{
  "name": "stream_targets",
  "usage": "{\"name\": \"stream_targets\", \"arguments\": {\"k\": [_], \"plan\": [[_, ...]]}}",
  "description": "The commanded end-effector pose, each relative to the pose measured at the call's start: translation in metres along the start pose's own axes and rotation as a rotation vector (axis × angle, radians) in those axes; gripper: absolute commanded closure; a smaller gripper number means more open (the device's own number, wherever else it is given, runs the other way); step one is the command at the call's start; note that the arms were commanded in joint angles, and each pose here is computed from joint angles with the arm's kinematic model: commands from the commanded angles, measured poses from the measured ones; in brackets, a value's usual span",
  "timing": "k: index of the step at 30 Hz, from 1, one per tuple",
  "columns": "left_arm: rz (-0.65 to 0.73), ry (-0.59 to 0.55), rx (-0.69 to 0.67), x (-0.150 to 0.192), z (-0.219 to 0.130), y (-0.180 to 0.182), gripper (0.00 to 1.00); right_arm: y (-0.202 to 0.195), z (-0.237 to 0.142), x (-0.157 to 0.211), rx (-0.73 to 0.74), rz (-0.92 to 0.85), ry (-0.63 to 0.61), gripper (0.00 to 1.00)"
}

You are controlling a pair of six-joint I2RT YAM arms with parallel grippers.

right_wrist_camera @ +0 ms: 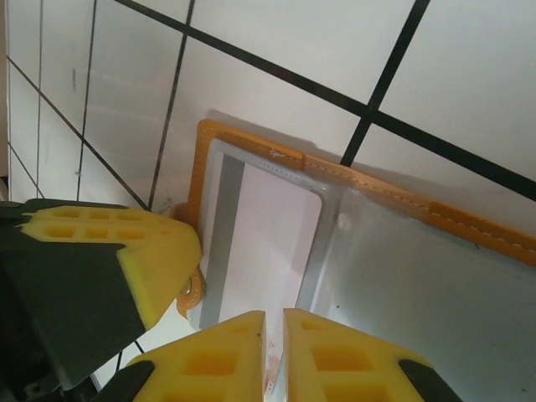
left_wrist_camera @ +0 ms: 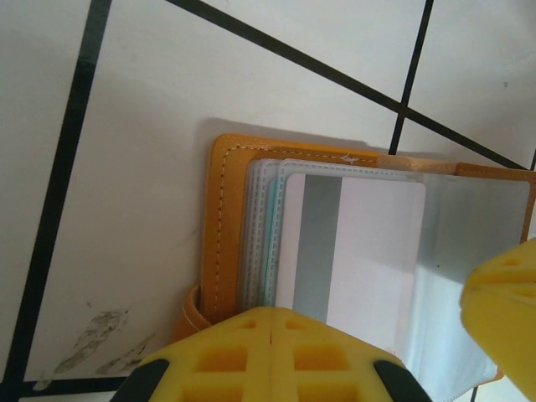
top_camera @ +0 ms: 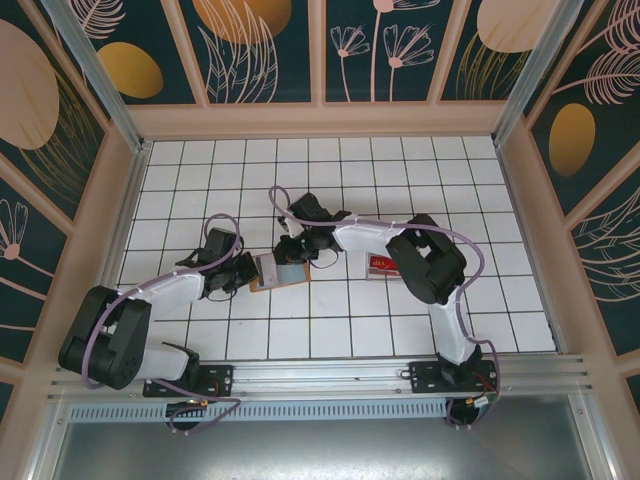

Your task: Take the credit cards out of the card holder

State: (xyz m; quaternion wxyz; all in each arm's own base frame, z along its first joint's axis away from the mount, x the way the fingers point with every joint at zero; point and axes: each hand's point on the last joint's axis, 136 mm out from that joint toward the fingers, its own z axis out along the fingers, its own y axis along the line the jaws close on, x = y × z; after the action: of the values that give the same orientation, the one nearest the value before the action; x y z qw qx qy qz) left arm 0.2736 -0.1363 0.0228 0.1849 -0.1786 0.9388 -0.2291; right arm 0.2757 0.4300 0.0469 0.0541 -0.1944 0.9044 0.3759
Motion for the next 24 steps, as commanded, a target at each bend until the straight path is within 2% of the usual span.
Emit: {"name": "stream_targets", "arguments": {"k": [1, 24], "plan": [[-0.02, 0.022, -0.006, 0.006, 0.004, 0.006, 0.93, 0.009, 0.006, 0.004, -0.039, -0.001, 0.045, 0.86], [-0.024, 0.033, 0.015, 0.01, 0.004, 0.005, 0.95, 0.002, 0.017, 0.018, -0.048, 0.035, 0.105, 0.81]]}}
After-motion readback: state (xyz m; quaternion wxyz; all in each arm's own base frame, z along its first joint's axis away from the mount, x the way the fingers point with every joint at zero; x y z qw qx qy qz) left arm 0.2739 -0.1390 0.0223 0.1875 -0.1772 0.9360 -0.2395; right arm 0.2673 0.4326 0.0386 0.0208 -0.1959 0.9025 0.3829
